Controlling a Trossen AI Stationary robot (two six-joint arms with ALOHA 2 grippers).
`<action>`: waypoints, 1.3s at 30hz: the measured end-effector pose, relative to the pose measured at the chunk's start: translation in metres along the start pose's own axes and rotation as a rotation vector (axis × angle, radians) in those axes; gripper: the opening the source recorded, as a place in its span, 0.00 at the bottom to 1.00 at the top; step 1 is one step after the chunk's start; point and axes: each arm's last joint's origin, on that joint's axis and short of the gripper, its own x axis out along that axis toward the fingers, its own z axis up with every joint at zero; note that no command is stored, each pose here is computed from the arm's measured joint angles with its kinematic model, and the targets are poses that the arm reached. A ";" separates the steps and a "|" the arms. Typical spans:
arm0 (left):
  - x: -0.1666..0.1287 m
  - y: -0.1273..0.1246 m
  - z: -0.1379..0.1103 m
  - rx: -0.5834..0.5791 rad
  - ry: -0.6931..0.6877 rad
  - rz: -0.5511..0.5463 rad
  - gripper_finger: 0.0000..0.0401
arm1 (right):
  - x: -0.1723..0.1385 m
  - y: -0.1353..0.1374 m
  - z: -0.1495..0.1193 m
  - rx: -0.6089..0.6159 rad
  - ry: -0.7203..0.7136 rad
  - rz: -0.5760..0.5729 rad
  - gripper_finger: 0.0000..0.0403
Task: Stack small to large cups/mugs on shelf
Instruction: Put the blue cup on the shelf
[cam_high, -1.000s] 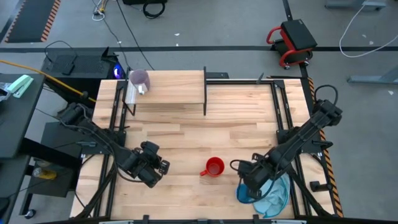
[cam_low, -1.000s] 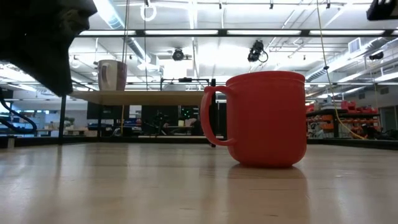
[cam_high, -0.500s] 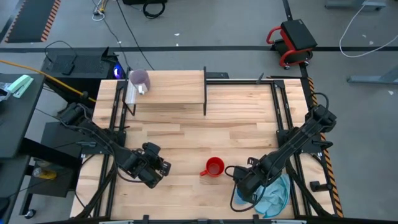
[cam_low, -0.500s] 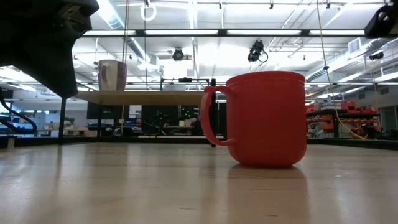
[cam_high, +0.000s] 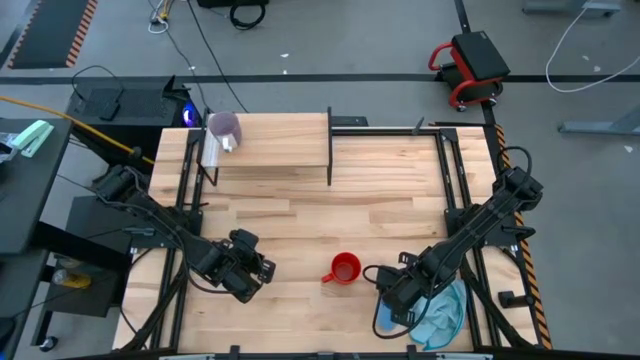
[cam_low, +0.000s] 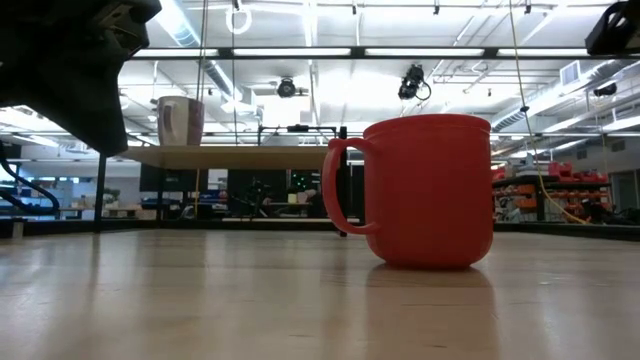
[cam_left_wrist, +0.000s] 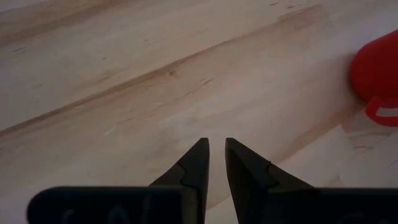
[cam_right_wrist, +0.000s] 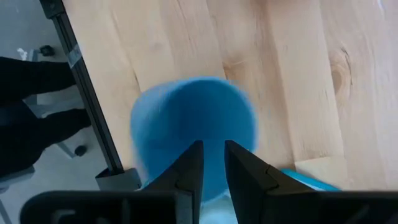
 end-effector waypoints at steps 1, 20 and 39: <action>0.000 0.000 0.000 0.000 0.000 0.000 0.15 | 0.000 0.000 0.000 0.000 0.001 -0.001 0.18; 0.001 -0.015 0.002 -0.025 0.009 -0.131 0.13 | 0.004 -0.001 -0.009 -0.072 0.028 0.074 0.18; 0.001 -0.025 0.005 -0.010 -0.026 -0.211 0.17 | -0.014 -0.082 -0.058 0.163 -0.268 0.620 0.18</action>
